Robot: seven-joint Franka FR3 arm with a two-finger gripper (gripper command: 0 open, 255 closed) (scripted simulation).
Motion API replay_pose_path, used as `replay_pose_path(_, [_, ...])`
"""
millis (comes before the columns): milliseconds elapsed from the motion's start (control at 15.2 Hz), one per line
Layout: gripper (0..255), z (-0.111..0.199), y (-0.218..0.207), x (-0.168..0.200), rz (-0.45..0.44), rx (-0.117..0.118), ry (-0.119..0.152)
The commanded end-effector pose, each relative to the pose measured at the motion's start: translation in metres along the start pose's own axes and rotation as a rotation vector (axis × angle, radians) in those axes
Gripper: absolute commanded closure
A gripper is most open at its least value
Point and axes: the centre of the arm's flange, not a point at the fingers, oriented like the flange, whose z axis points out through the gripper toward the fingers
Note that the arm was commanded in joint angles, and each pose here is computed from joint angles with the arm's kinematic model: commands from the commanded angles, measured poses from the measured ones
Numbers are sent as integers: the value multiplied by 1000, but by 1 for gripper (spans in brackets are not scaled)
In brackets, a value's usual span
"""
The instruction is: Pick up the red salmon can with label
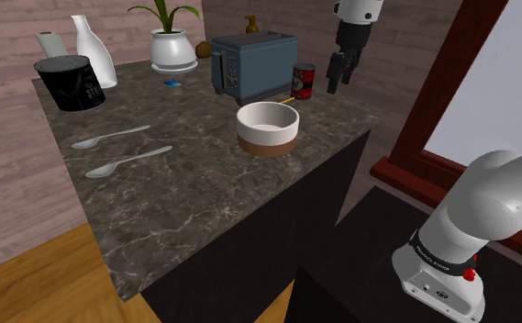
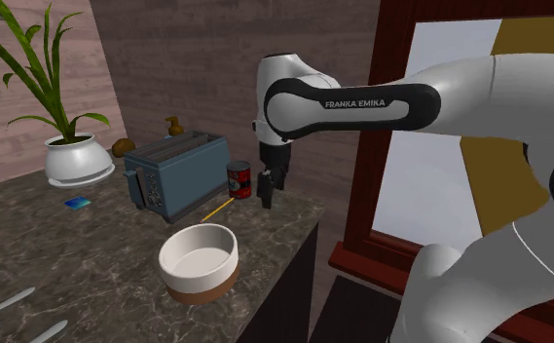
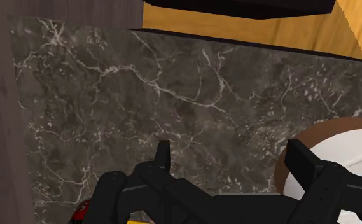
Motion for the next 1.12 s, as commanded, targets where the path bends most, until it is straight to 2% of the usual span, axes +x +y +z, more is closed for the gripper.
replay_pose_path(0, [0,2,19,21,16,0,-4])
replay_pose_path(1056, [0,10,167,176,139,9,-28])
